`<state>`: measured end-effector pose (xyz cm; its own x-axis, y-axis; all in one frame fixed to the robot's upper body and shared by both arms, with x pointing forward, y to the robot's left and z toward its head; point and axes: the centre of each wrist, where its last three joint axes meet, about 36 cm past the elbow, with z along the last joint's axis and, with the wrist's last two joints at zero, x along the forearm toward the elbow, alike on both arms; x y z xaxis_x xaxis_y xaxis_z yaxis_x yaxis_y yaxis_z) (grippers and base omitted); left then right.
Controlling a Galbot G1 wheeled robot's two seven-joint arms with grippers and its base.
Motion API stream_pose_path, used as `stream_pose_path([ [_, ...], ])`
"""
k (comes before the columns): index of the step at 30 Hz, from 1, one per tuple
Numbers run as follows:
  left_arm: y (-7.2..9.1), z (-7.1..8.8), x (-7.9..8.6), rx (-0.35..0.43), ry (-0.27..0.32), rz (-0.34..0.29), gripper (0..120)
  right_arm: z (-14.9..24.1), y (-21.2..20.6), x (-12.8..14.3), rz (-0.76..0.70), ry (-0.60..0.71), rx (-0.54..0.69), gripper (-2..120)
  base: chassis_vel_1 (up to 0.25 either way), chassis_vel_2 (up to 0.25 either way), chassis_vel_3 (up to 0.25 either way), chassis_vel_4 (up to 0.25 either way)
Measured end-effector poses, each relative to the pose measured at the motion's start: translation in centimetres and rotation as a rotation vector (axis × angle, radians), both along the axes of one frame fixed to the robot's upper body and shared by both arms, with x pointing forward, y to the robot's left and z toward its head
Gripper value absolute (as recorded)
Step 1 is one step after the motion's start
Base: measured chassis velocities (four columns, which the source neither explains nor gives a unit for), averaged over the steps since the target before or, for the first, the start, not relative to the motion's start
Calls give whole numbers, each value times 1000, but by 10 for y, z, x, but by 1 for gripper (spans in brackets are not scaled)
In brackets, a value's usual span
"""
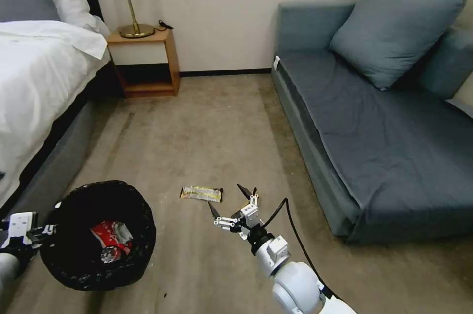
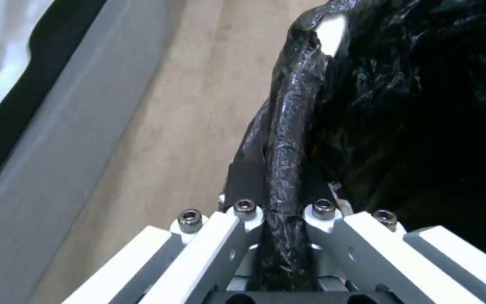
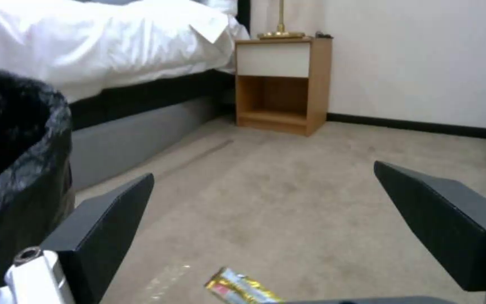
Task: Pick up the trash bin, then pick up the garbage on the floor and place it into the trash bin.
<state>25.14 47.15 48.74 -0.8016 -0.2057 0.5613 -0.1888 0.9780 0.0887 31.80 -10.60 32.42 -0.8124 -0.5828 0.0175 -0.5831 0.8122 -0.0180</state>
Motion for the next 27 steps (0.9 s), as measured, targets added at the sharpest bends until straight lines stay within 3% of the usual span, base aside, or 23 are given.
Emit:
stream_pose_path([
  [11,1,-2,2,-4,0,-1,3,-3,2,-6,13,86,-108,100,-182,177,179,-177],
  [14,2,-2,2,-5,2,2,3,1,6,-6,-22,211,-218,100,-71,56,53,-63],
  [17,3,-3,1,-4,4,6,3,5,13,-3,-62,319,-254,100,0,0,0,0],
  [20,6,-3,1,-1,8,11,3,14,26,13,-162,560,-291,100,0,0,0,0],
  [21,6,-3,1,-1,8,11,3,14,26,13,-162,560,-291,100,0,0,0,0],
  [25,6,-3,1,1,7,10,3,17,36,49,-243,825,-292,100,0,0,0,0],
  [27,6,-3,1,0,7,10,3,17,36,54,-248,857,-287,100,0,0,0,0],
])
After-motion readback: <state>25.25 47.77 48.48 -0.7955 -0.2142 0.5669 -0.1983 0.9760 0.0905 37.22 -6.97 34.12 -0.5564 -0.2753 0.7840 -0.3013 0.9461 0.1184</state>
